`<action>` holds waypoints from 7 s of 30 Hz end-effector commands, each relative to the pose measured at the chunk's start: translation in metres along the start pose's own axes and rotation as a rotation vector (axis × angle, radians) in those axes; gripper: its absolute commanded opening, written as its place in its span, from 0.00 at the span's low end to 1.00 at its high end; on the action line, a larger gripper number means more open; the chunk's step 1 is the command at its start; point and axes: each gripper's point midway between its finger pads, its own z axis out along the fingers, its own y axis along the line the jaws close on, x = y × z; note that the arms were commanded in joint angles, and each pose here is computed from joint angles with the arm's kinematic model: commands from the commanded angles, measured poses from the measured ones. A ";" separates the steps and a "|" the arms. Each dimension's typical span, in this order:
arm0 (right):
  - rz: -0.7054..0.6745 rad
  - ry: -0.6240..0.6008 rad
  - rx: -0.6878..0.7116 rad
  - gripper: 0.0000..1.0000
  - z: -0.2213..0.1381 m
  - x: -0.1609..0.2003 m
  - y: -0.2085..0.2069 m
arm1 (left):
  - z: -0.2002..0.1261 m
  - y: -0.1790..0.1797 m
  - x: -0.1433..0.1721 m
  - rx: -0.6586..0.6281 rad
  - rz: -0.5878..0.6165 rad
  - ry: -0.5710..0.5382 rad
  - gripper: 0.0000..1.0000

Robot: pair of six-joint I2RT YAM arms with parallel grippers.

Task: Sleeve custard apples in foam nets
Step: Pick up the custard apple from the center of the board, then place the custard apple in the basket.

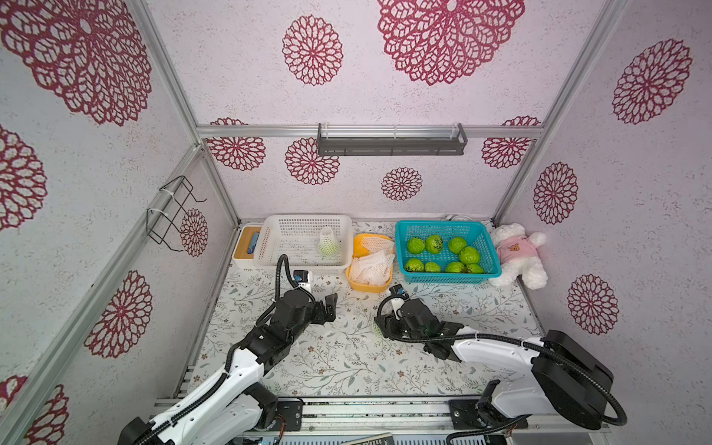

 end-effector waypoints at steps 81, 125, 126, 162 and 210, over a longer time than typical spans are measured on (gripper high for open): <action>0.113 0.070 -0.077 0.61 -0.002 0.003 0.011 | -0.027 -0.033 -0.033 0.144 0.161 -0.163 0.97; 0.341 -0.232 -0.594 0.66 -0.131 -0.129 0.067 | -0.012 -0.222 -0.020 0.595 0.431 -0.301 0.97; 0.343 -0.238 -0.584 0.66 -0.132 -0.129 0.065 | -0.010 -0.217 -0.024 0.563 0.422 -0.317 0.97; 0.228 -0.278 -0.617 0.99 -0.153 -0.131 0.074 | -0.012 -0.223 -0.021 0.636 0.501 -0.290 0.50; 0.150 -0.257 -0.227 0.99 -0.082 -0.230 0.000 | 0.233 0.239 -0.111 -0.534 -0.003 0.294 0.61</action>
